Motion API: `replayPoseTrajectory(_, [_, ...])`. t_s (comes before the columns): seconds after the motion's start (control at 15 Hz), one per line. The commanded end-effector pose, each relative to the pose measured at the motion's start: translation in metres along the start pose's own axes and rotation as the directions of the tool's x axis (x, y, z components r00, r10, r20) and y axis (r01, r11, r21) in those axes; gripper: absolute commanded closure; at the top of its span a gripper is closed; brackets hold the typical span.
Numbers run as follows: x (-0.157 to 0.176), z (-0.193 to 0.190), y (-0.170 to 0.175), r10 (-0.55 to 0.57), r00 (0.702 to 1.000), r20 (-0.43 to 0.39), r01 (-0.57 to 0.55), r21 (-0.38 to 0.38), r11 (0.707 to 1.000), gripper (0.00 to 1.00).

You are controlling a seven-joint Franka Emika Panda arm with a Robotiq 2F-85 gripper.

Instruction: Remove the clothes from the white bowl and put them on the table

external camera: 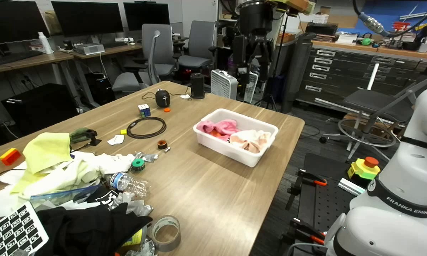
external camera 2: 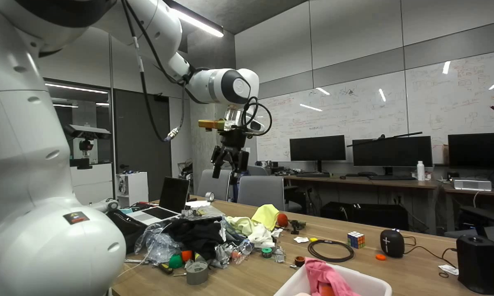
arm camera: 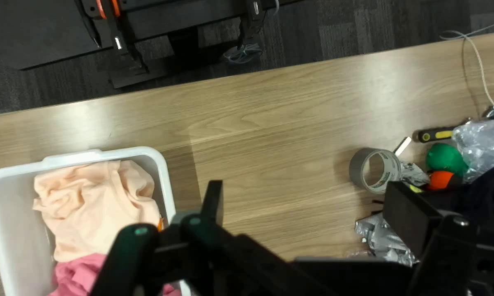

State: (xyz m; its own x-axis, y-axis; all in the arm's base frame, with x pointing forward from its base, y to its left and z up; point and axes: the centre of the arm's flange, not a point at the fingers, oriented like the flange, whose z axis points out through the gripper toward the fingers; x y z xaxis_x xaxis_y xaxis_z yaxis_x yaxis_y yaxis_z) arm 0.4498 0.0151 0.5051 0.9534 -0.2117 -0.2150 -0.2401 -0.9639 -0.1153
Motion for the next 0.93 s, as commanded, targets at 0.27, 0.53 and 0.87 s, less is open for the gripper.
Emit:
replayPoseTrajectory(0.27, [0.048,-0.011,0.061,0.193,0.967,-0.164,-0.197,-0.005,0.980,0.00])
replayPoseTrajectory(0.53, [0.084,0.010,0.100,0.271,0.933,-0.237,-0.291,-0.055,0.955,0.00])
replayPoseTrajectory(0.87, [0.121,0.047,0.134,0.292,0.927,-0.238,-0.319,-0.085,0.944,0.00])
